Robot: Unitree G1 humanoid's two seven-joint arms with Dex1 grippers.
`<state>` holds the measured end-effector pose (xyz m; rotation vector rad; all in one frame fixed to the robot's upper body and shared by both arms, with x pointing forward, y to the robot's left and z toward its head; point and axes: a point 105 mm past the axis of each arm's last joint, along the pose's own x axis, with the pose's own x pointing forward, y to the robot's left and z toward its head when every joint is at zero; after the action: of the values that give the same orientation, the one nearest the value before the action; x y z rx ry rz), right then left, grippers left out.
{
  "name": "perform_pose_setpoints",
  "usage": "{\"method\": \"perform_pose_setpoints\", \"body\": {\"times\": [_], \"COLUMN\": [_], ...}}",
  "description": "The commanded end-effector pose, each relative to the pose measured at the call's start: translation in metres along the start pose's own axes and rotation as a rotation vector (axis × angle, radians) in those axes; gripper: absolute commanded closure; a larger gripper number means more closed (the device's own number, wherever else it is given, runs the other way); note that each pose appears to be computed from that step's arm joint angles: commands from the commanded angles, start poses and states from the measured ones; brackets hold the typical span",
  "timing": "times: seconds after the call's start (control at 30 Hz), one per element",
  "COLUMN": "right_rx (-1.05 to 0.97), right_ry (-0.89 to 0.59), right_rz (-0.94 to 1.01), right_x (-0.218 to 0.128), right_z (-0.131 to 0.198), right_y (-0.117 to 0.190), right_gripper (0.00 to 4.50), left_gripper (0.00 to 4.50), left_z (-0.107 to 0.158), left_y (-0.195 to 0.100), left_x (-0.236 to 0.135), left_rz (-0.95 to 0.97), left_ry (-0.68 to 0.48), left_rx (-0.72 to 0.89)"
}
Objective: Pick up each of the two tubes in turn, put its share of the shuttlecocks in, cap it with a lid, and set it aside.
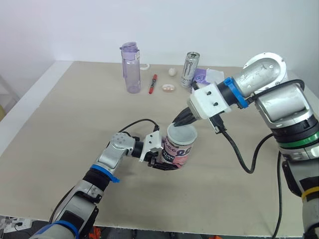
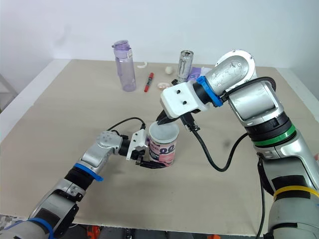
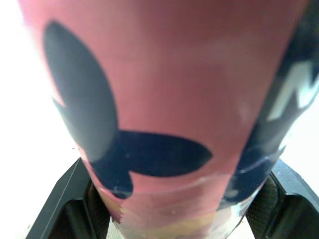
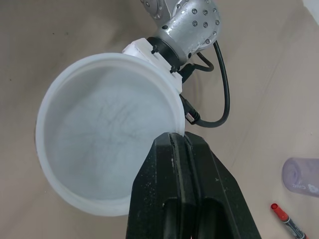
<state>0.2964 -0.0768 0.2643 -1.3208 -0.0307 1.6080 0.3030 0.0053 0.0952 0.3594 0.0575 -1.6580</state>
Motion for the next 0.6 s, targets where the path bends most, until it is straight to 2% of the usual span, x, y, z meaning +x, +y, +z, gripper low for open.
{"method": "perform_pose_setpoints", "body": {"times": [0.03,0.27,0.43,0.6], "right_rx": [-0.039,-0.016,-0.019,-0.022], "right_ry": [-0.006,-0.002,-0.007,-0.022], "right_rz": [0.029,0.046,0.02,-0.053], "right_x": [-0.005,-0.005,-0.007,-0.017], "right_z": [0.006,0.005,0.007,0.012], "right_y": [0.004,0.01,0.007,-0.005], "right_gripper": [4.37,4.37,2.98,2.87], "left_gripper": [1.44,1.44,1.44,1.44], "left_z": [-0.025,-0.025,-0.026,-0.026], "left_y": [-0.008,-0.007,-0.008,-0.007], "left_x": [-0.001,-0.002,-0.003,-0.003], "left_rz": [-0.004,-0.004,-0.006,-0.008], "left_ry": [0.077,0.077,0.083,0.085], "left_rx": [-0.073,-0.074,-0.078,-0.081]}}
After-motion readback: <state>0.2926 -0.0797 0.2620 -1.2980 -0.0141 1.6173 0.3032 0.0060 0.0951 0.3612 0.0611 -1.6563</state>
